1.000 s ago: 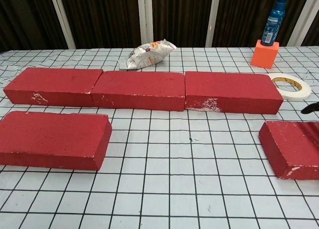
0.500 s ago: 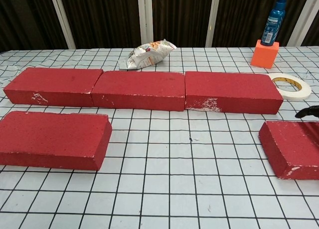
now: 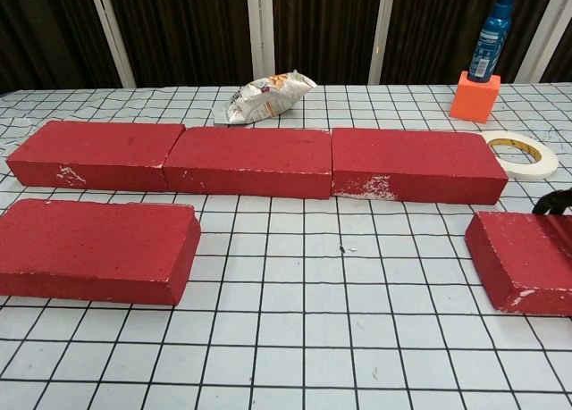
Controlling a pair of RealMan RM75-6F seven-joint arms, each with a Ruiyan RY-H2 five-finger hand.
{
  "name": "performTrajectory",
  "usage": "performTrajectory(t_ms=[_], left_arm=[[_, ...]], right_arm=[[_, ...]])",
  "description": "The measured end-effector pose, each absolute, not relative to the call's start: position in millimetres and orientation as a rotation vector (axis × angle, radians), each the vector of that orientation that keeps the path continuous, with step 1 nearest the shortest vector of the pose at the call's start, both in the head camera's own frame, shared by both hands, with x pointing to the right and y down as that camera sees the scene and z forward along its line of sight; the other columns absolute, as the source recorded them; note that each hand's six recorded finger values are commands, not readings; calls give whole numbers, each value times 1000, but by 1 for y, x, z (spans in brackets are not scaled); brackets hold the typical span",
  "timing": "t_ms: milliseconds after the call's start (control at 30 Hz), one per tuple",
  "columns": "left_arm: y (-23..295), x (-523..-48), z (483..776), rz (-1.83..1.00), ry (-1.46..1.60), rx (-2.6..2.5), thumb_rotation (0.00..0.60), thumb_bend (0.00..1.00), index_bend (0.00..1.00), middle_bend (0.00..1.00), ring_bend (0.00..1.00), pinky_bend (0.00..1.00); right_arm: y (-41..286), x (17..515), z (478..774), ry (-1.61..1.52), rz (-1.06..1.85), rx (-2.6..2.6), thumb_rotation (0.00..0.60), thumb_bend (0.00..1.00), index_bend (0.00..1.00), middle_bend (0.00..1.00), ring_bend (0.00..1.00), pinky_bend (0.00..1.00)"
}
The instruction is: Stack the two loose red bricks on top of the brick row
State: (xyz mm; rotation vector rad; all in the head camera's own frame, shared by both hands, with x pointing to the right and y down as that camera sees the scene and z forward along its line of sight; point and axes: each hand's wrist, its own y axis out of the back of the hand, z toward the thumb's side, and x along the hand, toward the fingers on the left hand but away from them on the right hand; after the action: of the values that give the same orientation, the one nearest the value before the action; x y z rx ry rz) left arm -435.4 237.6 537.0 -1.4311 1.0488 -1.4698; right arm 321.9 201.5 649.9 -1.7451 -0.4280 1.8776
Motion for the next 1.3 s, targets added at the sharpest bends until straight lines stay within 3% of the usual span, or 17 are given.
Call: performTrajectory(t_ms=[333,567,700,933,1300], left_arm=[[238,-437,536,-1471,1054,-1441,600,0,71,0,0,0],[236,-438,539,-1485,1050,-1440,600,0,71,0,0,0],[235,-439,540,-1496,1046,-1435,600,0,71,0,0,0],[232,-444,541,-1513,1064,-1416,600,0,71,0,0,0],[226,-449,547,-1550,1070,-1397,600,0,72,0,0,0]], right_arm=[[185,318,631,-505,1823,-1745,600,184,314,297,75,0],[143,304,592,-612,1735,-1701,600,183,314,298,75,0],[122,290,583,-617,1723,-1697,600,184,314,298,76,0],[82,253,581,-589,1748,-1689,600,184,314,298,76,0],[21,167,604,-514,1874,-1616,600,184,314,298,78,0]])
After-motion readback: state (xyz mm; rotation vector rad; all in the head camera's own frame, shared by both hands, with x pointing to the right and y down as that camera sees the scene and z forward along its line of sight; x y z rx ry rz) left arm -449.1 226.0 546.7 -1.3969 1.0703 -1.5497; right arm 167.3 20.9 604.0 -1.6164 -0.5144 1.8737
